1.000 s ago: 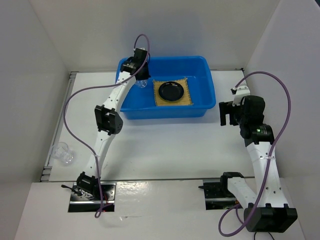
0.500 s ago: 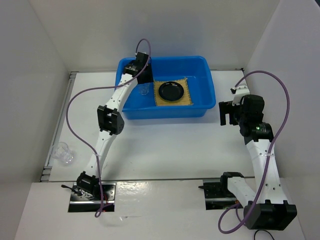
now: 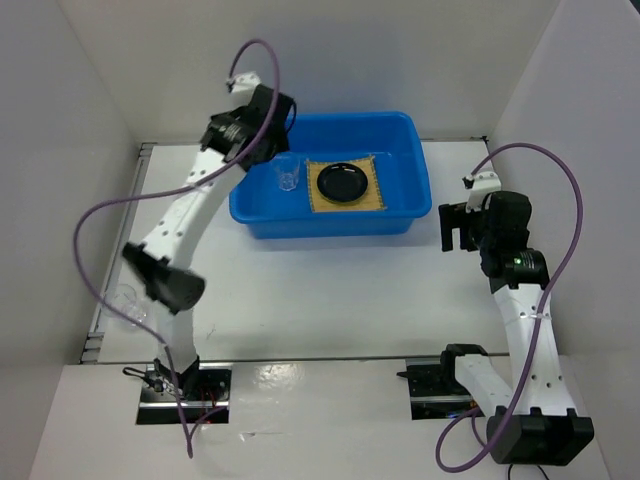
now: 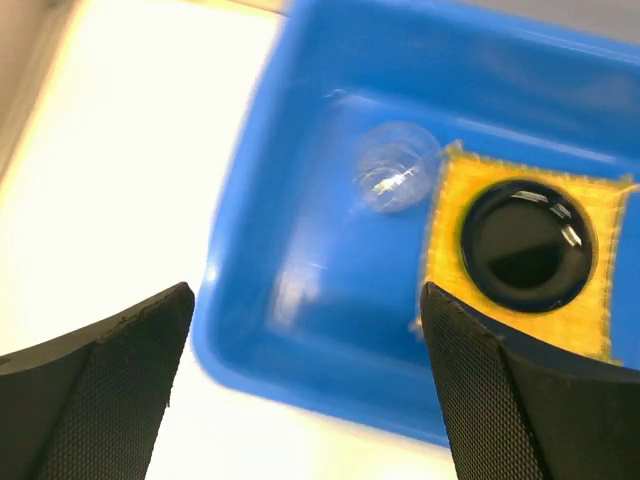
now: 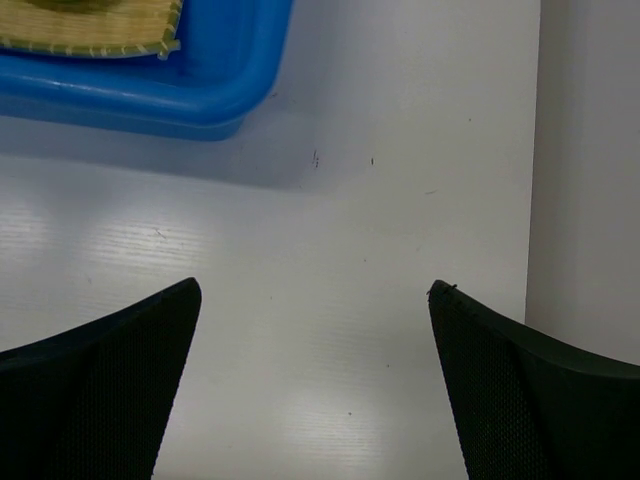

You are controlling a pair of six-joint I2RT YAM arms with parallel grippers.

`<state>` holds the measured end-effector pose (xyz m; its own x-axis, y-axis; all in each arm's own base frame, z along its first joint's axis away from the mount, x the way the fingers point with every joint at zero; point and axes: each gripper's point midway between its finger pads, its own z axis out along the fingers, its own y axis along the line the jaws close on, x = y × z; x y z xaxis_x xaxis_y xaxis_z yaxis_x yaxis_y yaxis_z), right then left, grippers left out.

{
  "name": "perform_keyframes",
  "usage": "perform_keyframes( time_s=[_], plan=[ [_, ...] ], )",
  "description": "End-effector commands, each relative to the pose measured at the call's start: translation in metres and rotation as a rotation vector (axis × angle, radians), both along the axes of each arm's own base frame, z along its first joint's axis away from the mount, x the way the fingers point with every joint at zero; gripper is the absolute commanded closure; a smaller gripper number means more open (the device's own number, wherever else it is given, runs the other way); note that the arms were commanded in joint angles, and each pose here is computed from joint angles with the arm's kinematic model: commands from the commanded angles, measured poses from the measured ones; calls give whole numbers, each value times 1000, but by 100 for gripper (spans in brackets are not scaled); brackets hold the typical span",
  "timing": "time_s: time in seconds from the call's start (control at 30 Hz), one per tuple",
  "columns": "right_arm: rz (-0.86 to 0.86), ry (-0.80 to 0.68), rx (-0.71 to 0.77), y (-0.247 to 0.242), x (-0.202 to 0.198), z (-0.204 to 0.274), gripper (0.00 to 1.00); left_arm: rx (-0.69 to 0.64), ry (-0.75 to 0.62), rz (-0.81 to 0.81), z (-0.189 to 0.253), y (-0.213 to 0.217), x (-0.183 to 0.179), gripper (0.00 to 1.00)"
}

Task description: Place the mixed dishes into the plastic bin

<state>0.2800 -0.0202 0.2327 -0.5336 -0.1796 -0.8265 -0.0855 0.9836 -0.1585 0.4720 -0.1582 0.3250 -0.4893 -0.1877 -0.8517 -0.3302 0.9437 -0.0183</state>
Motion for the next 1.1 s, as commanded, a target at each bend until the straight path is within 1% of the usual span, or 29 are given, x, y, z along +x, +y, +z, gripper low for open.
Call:
perform_keyframes(
  time_s=[0.0, 0.03, 0.07, 0.1, 0.13, 0.17, 0.2, 0.23, 0.3, 0.33, 0.4, 0.43, 0.47, 0.5, 0.67, 0.7, 0.77, 0.93, 1.07],
  plan=[
    [-8, -75, -12, -3, -1, 16, 1, 134, 182, 275, -67, 81, -66, 0],
    [-8, -104, -14, -3, -5, 24, 1, 63, 100, 310, -45, 99, -90, 0],
    [0, -105, -9, -1, -5, 24, 1, 1, 35, 338, -47, 108, -92, 0],
    [0, -117, -10, -1, -6, 27, 1, -48, 31, 385, -57, 134, -102, 0],
    [0, -128, -11, -1, -8, 30, 1, -104, -23, 413, -67, 155, -124, 0],
    [0, -128, -11, -1, -8, 30, 1, -131, -53, 435, -71, 170, -134, 9],
    [0, -128, -11, -1, -8, 30, 1, -196, -124, 456, -60, 190, -148, 17],
    [0, -128, -11, -1, -8, 30, 1, -193, -111, 467, -83, 201, -155, 21],
    [0, -138, -12, -1, -6, 32, 1, -200, -97, 549, -94, 228, -171, 21],
    [0, -138, -12, -1, -6, 32, 1, -208, -81, 592, -100, 236, -175, 19],
    [0, -138, -12, -1, -6, 32, 1, -203, -4, 688, -121, 257, -183, 18],
    [0, -138, -12, -1, -6, 32, 1, -217, 43, 735, -133, 262, -190, 18],
    [0, -129, -11, -1, -5, 30, 1, -224, 72, 753, -140, 267, -187, 18],
    [8, -130, -7, 1, -5, 29, 1, -229, 100, 783, -150, 274, -192, 18],
    [8, -130, -6, 1, -5, 29, 1, -246, 232, 879, -200, 283, -208, 15],
    [8, -130, -6, 1, -5, 29, 1, -279, 239, 880, -202, 283, -209, 15],
    [8, -119, -6, 1, -3, 27, 1, -280, 238, 889, -205, 285, -210, 15],
    [8, -110, -5, 0, -2, 24, 1, -228, 226, 941, -202, 297, -218, 13],
    [8, -101, -4, 0, -1, 22, 1, -198, 223, 1018, -200, 306, -230, 13]
  ],
)
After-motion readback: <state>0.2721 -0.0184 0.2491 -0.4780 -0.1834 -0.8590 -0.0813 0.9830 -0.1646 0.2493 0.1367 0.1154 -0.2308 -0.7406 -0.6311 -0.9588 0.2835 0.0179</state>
